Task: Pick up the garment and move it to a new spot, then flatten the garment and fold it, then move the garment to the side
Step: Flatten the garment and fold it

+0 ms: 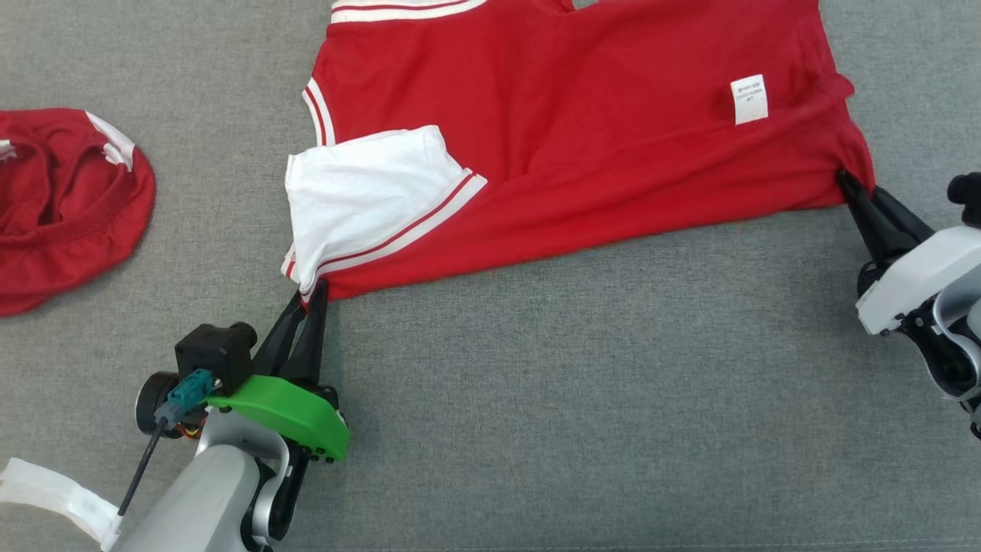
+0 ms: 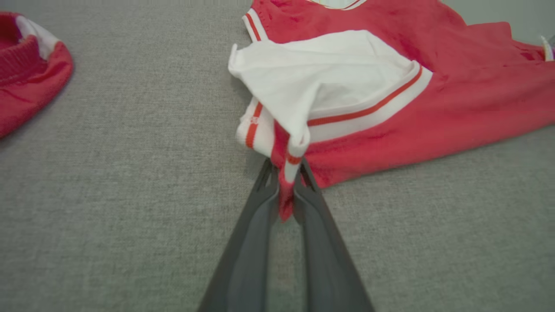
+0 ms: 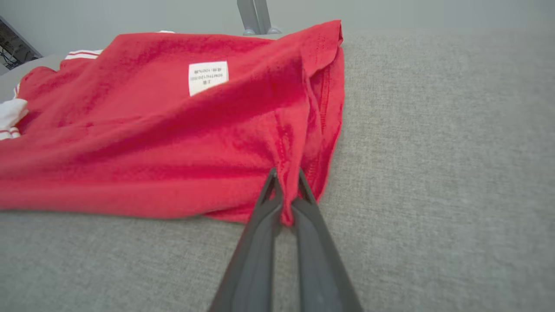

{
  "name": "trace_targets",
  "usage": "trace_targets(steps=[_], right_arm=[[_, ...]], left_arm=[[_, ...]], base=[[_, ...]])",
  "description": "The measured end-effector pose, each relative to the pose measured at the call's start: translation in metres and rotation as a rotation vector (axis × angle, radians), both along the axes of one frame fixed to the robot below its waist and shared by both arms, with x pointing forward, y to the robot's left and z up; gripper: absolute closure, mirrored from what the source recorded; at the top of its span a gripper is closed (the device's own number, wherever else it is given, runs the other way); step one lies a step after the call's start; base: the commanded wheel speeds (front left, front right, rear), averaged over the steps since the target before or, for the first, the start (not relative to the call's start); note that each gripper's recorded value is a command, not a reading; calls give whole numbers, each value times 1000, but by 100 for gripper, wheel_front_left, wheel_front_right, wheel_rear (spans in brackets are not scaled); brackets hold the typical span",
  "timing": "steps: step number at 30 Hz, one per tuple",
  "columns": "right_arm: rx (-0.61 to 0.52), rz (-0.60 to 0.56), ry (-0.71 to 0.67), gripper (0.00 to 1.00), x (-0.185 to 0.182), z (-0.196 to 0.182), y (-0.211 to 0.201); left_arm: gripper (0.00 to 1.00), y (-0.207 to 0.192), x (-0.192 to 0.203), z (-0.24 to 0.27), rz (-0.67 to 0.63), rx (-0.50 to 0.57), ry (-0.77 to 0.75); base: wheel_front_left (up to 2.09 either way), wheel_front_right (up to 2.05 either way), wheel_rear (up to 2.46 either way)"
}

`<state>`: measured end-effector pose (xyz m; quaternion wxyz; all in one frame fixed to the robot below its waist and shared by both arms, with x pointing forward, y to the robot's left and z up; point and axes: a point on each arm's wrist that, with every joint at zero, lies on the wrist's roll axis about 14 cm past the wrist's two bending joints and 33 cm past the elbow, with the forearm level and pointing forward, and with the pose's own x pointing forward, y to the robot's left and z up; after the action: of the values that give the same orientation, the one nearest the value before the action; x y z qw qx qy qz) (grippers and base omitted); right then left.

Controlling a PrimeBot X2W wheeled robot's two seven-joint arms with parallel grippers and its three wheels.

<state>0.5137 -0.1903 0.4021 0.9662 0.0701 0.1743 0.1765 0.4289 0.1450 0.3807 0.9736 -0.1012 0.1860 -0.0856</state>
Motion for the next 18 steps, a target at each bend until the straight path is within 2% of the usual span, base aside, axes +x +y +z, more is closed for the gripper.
trace_targets(steps=[5,9,18], right_arm=[[21,-45,-19,100,-15,12,-18],[31,-80,9,100,-42,9,-33],[49,-159,66,100,-99,-2,-53]], left_arm=[[100,-5,-5,14,-28,-23,-36],[100,-9,-16,18,-68,-21,-30],[100,-33,-63,6,-183,-26,89]], base=[[0,0,0],[0,0,0],[0,0,0]])
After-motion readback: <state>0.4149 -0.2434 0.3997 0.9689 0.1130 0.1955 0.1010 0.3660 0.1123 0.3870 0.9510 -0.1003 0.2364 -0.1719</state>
